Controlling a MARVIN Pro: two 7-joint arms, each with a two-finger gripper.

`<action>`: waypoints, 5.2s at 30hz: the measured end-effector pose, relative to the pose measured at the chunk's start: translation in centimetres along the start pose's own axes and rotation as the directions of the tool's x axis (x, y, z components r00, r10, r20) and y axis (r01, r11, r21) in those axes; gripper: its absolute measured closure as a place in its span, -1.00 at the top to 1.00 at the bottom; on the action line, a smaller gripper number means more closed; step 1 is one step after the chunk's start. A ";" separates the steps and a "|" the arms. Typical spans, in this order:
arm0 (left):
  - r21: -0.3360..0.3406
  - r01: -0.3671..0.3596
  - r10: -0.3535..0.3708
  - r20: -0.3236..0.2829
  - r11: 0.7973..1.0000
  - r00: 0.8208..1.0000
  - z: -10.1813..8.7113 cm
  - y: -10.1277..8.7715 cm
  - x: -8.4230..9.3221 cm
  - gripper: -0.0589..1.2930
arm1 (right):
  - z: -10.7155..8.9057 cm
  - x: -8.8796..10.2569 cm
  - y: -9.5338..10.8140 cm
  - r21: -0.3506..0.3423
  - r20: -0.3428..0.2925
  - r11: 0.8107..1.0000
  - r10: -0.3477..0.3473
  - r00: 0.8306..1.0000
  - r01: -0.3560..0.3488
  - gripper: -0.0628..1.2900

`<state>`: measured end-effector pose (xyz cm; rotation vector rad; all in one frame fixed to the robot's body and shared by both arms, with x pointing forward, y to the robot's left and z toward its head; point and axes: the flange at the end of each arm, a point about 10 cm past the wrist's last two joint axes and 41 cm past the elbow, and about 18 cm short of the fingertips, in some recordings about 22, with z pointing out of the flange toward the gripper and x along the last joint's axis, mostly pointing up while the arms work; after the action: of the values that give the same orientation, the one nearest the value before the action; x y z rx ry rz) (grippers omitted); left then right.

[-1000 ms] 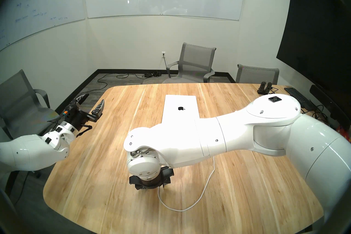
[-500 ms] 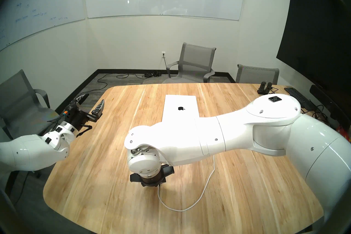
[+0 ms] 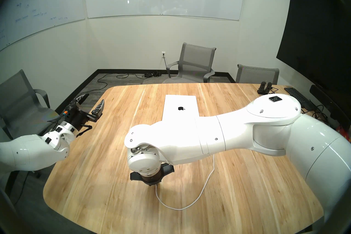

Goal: Plug the charging cable into the port of a MacBook

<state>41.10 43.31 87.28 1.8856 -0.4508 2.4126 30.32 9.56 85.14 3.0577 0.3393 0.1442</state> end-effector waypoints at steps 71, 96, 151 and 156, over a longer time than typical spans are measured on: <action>0.000 0.000 0.000 0.000 1.000 1.000 0.0 0.0 0.0 0.96 | 0.4 2.7 -2.0 0.075 -0.120 0.994 0.084 0.989 -0.075 -0.94; 0.000 0.000 0.000 0.000 1.000 1.000 0.0 0.0 0.0 0.96 | 0.5 3.1 -1.4 0.108 -0.108 0.990 0.102 0.989 -0.090 -0.94; 0.000 0.000 0.000 0.000 1.000 1.000 0.0 0.0 0.0 0.96 | 0.9 6.7 0.2 0.123 -0.128 0.989 0.103 0.986 -0.087 -0.94; 0.000 0.000 0.000 0.000 1.000 1.000 0.0 0.0 0.0 0.96 | 0.9 7.3 0.5 0.122 -0.132 0.988 0.109 0.985 -0.093 -0.94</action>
<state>41.10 43.31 87.27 1.8858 -0.4508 2.4122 37.60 10.59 84.88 3.1883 0.2053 0.3561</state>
